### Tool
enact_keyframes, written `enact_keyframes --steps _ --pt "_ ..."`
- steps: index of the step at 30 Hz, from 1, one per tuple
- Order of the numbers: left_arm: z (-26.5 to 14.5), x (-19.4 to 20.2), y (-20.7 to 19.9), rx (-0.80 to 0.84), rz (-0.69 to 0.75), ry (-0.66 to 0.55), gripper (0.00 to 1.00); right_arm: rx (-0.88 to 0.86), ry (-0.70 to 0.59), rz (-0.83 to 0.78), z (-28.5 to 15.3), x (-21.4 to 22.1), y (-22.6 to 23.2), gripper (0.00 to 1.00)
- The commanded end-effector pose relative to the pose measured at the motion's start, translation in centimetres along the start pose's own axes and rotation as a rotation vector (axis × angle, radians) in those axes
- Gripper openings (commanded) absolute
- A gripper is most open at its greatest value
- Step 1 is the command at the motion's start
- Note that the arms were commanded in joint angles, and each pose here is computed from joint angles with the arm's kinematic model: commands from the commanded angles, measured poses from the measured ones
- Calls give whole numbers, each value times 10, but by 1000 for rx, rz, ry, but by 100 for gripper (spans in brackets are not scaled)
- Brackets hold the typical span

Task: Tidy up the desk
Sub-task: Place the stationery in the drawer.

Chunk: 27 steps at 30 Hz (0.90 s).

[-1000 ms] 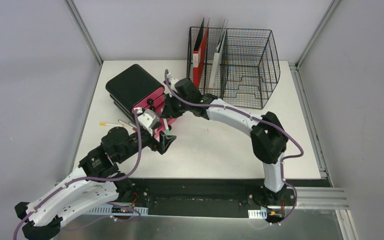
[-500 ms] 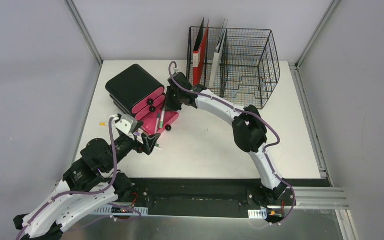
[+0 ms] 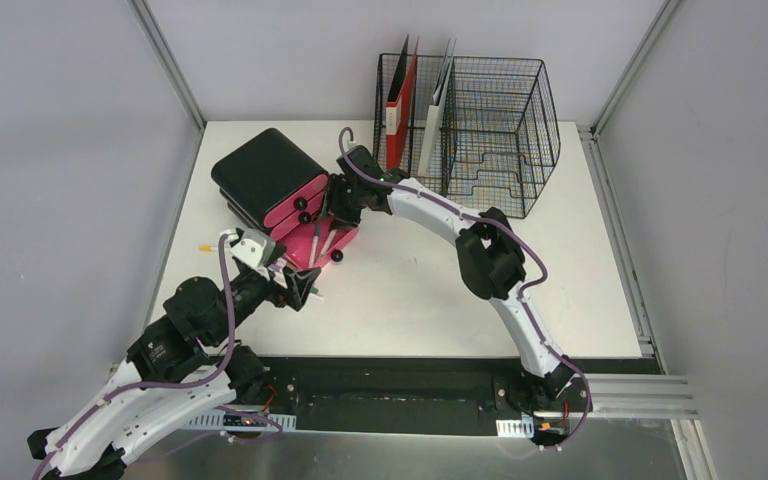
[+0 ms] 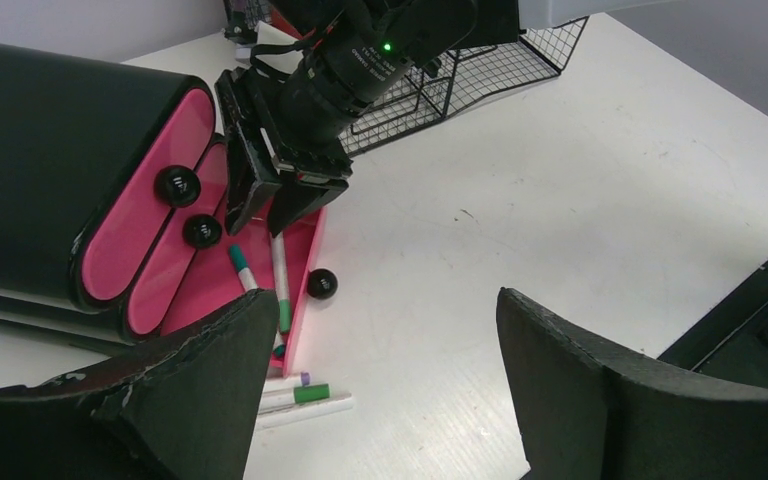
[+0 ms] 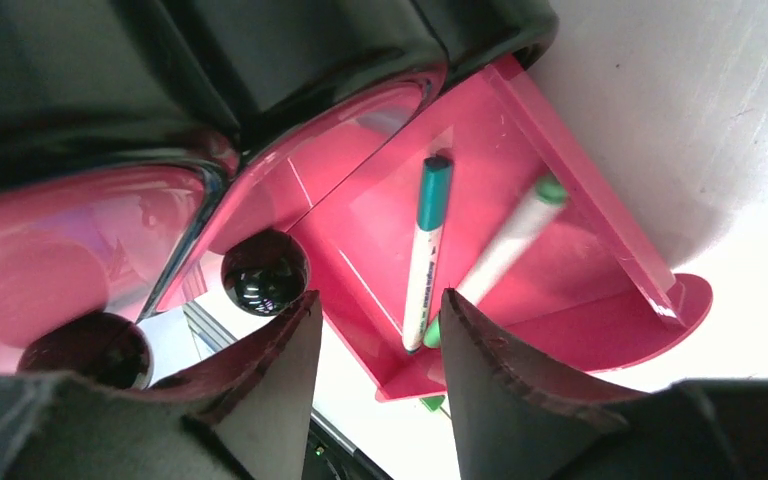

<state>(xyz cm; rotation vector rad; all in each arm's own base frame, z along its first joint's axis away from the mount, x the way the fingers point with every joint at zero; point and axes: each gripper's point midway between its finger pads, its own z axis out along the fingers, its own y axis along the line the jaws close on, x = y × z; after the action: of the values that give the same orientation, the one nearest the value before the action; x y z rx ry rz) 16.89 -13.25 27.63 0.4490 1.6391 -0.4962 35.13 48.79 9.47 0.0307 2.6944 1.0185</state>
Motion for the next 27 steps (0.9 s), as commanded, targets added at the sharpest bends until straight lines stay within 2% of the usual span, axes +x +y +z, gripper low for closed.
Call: enact_keyframes --steps 1,6,11,17,22,25,27 --pt "1 6 -2 1 -66 2 82 -150 -8 -73 -31 -6 42 50" --pt "4 35 -8 -2 -234 33 84 -214 -40 -254 -67 0 54 48" --pt "4 71 -6 -47 -422 48 83 -223 -105 -546 -110 6 45 47" --pt "4 96 0 -114 -525 86 79 -250 6 -970 -160 42 15 51" --pt "12 121 8 -241 -597 184 73 -237 99 -1185 -200 67 -17 52" --pt "15 137 10 -309 -636 251 61 -175 77 -1290 -220 68 -35 56" --pt "15 147 14 -369 -661 286 59 -169 44 -1323 -237 68 -42 60"
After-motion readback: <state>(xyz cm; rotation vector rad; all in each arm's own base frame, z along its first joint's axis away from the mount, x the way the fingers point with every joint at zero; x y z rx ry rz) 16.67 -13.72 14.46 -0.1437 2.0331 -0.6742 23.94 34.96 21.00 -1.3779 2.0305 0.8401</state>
